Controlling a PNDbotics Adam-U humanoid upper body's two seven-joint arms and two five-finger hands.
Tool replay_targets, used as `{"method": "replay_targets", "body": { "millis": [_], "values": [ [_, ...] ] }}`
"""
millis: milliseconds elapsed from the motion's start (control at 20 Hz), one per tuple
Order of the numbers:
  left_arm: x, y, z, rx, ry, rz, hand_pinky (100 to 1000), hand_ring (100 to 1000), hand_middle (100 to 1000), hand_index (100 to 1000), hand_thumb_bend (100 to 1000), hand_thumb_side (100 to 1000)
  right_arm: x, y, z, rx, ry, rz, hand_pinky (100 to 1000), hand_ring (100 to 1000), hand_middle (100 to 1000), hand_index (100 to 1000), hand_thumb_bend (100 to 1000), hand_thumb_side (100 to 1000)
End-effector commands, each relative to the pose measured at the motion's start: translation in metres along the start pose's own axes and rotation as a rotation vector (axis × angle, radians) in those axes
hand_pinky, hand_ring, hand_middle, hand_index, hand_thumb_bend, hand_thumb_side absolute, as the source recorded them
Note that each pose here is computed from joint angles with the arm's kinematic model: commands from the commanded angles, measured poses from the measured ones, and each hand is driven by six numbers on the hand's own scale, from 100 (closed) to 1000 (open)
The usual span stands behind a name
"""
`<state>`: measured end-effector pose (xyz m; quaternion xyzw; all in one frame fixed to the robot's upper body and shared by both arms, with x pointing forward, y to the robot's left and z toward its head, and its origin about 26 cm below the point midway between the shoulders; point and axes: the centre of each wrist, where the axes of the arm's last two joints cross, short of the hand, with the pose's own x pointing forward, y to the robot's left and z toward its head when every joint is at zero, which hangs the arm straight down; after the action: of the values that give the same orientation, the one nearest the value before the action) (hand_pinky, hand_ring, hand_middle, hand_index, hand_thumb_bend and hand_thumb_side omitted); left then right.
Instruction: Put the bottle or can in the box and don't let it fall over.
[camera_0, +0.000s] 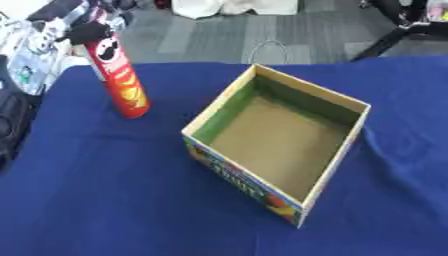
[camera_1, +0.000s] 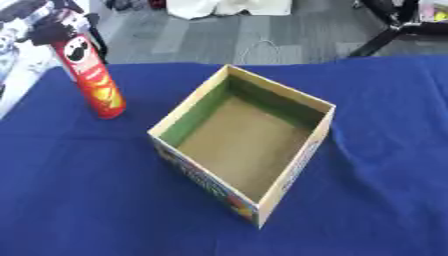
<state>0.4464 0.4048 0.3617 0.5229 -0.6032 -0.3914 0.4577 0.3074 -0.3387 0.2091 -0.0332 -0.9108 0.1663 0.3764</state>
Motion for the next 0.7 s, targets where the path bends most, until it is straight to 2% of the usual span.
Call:
{"method": "replay_targets", "body": {
  "millis": [50,300,700],
  "values": [
    [-0.0124,0.0167,0.0060,0.010,0.030,-0.021,904,887,883,845,367,962,0.0058,-0.0055,-0.0025,0.002,-0.020,0.026,1000,691,765,987,100,766],
    [-0.0122,0.0138,0.0055,-0.035,0.030,-0.019,781,845,871,842,372,923,0.0057,-0.0056,-0.0023,0.000,-0.021,0.027,1000,692,766,987,100,766],
    [-0.0100,0.0107,0.0043,-0.114,0.013,0.022,767,849,877,846,345,849,0.0057,-0.0057,-0.0021,-0.004,-0.022,0.025,1000,691,765,988,100,765]
  ]
}}
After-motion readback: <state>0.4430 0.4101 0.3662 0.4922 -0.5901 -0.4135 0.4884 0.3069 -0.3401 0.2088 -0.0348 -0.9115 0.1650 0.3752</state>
